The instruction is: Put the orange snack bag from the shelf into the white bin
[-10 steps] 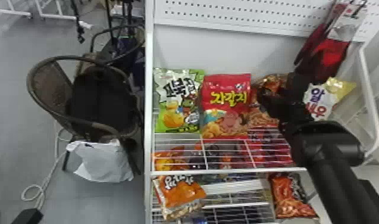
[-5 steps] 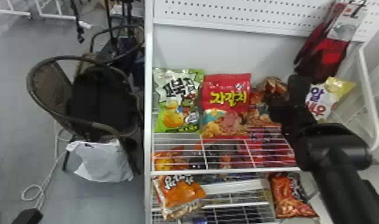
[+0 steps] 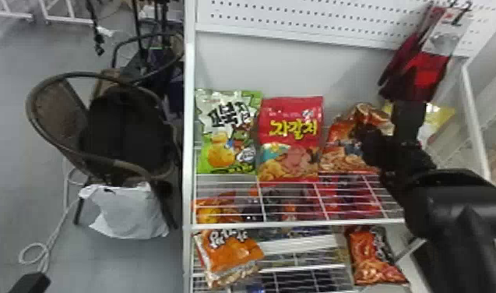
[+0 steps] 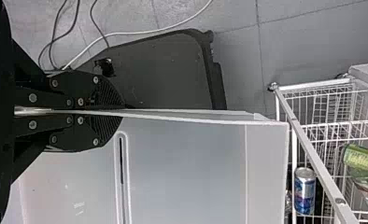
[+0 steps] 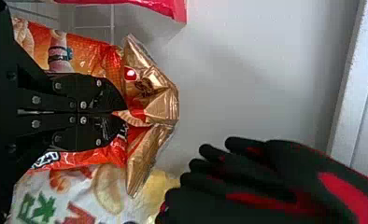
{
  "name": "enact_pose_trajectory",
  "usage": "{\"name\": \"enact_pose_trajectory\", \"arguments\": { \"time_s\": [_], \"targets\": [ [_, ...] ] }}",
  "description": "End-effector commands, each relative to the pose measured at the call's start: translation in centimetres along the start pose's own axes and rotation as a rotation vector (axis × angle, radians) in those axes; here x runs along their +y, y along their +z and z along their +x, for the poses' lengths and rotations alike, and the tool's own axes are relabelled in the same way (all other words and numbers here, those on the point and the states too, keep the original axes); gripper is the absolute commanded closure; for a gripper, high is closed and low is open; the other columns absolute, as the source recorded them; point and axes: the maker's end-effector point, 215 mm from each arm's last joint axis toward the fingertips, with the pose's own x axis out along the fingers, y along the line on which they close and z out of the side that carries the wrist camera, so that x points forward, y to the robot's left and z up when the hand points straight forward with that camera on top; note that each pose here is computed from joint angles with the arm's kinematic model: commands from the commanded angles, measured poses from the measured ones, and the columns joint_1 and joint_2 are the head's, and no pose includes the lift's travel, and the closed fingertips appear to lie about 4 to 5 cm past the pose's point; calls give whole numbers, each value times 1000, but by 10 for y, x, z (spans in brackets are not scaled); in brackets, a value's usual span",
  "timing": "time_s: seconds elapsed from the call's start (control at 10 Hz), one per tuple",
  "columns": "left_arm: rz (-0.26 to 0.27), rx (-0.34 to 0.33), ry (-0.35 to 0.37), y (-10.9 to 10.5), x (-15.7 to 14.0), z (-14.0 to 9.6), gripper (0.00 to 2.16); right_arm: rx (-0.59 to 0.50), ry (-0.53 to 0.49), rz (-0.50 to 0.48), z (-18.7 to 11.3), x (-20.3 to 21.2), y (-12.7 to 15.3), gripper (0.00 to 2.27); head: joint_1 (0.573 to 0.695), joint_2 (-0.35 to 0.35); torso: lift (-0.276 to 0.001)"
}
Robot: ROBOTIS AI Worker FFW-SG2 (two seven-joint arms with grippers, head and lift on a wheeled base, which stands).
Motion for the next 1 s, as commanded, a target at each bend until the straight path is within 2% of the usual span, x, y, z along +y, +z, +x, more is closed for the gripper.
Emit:
{"name": "enact_pose_trajectory", "arguments": {
  "time_s": [0.0,0.5,0.9],
  "targets": [
    [-1,2,4,2,1,-1,2135,-1,-2,9,-20,-8,0,2196,695,-222,1],
    [17,24,15,15,-4,2,2138,91,5,5,-96,-41,-19,2196,695,-262,1],
    [57,42,18,34,-21,5,2138,142,61,11,-149,-37,-45,2192,695,-308,1]
  ]
}}
